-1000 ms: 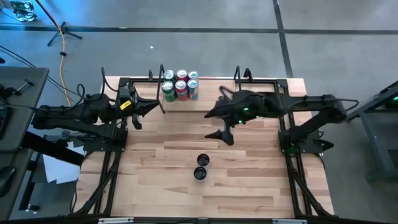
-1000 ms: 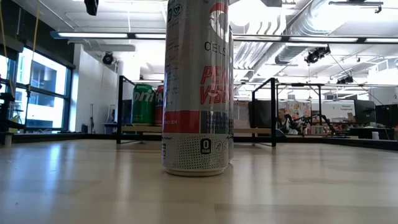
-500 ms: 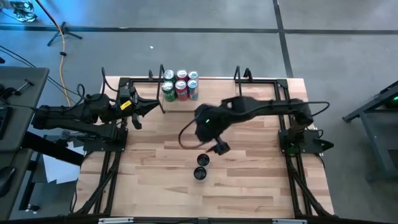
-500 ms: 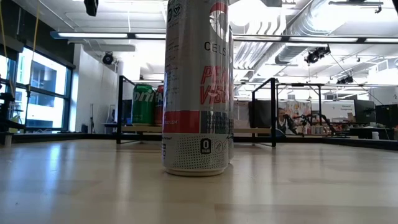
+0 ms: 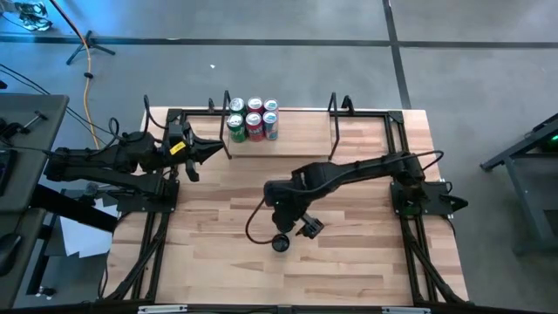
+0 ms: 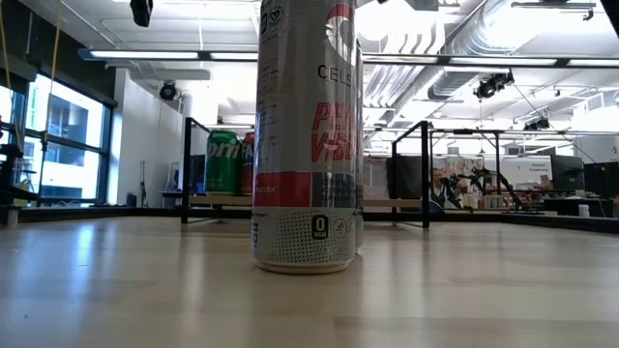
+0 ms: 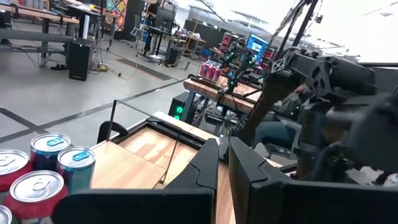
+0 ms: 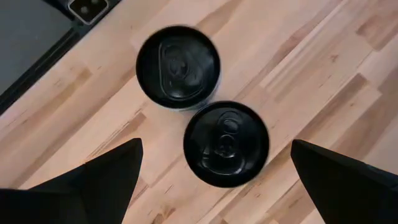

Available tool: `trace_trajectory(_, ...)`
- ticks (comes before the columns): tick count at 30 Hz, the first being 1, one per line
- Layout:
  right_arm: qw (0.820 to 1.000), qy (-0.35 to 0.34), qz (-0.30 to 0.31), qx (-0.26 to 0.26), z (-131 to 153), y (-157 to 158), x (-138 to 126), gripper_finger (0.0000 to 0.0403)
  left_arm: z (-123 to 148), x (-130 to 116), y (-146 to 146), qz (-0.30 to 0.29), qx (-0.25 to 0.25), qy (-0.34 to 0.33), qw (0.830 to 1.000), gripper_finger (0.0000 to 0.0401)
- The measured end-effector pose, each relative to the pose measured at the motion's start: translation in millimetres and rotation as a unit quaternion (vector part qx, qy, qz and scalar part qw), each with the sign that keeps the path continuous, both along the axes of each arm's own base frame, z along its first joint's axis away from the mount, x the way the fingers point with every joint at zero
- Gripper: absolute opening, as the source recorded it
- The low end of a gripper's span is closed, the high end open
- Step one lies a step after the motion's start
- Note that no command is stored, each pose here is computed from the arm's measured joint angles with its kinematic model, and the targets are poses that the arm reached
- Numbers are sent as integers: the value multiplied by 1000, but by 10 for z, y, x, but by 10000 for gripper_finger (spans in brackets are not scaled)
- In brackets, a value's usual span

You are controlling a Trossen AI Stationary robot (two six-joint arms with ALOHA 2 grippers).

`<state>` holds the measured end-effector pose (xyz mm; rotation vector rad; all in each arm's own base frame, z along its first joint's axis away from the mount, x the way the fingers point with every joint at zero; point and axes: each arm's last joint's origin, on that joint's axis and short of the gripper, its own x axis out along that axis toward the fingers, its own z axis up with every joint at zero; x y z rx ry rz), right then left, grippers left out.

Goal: Place canned beverage on shelf
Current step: Put the top white pink soda can on the shelf

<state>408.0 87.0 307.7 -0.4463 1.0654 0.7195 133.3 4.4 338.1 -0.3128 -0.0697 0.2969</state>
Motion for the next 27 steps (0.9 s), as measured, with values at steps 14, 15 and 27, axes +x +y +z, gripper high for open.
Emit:
trace_trajectory(14, 999, 20, -4, -50, -233, 11, 100, 397, -5, 0, 0, 0, 0, 2, 1000, 0)
trace_trajectory(15, 998, 22, -1, -51, -240, 11, 99, 397, -5, 1, 0, 0, 0, 2, 1000, 0)
trace_trajectory(27, 998, 21, 15, -52, -264, 17, 108, 375, -4, 0, -1, 0, 0, 2, 1000, 0)
